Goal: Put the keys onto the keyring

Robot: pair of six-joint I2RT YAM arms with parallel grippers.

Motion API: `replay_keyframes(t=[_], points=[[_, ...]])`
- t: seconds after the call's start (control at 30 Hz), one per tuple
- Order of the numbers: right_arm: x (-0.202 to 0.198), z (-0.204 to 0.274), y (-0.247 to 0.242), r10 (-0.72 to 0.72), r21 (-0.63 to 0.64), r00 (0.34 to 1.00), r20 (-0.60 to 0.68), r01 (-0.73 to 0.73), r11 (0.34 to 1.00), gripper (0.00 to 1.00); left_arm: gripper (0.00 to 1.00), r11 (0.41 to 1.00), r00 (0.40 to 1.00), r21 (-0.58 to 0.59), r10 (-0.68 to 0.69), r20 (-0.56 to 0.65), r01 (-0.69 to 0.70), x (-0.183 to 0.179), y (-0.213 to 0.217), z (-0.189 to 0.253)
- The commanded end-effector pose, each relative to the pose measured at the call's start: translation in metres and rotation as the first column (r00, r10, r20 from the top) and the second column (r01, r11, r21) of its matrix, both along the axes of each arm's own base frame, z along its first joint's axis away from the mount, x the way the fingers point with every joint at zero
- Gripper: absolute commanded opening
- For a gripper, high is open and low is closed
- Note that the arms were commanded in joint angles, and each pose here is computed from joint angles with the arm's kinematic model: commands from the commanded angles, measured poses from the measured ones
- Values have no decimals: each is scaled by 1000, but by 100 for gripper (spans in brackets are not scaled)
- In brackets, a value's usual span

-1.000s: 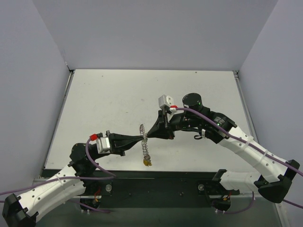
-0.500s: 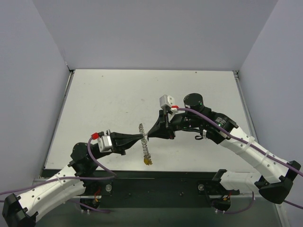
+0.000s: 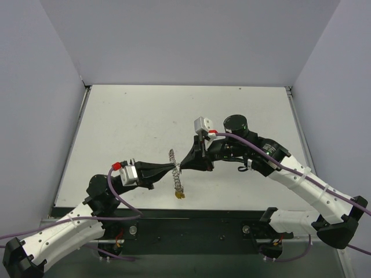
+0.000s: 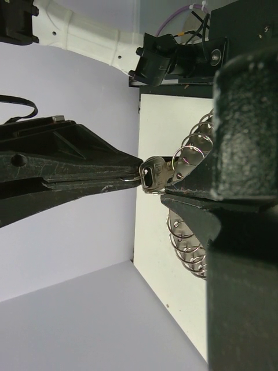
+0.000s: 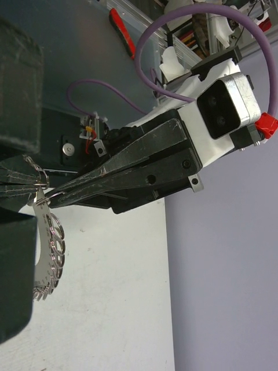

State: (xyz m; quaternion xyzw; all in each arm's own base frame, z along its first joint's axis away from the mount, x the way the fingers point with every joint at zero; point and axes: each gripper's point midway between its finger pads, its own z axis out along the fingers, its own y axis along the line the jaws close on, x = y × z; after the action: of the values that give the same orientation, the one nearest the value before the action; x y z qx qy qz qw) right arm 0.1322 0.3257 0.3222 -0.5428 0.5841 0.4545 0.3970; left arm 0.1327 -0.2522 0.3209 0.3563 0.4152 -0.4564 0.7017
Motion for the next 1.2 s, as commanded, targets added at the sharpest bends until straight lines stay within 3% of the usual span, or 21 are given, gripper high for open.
replay_keyframes(t=[0.0,1.17], points=[[-1,20,7,27,51,999,42,-29,998,0,0,996,992,-81,-25,123,35,-16,7,41],[5,9,6,39,22,999,-37,-38,999,0,0,989,972,-101,-88,219,112,-41,13,55]])
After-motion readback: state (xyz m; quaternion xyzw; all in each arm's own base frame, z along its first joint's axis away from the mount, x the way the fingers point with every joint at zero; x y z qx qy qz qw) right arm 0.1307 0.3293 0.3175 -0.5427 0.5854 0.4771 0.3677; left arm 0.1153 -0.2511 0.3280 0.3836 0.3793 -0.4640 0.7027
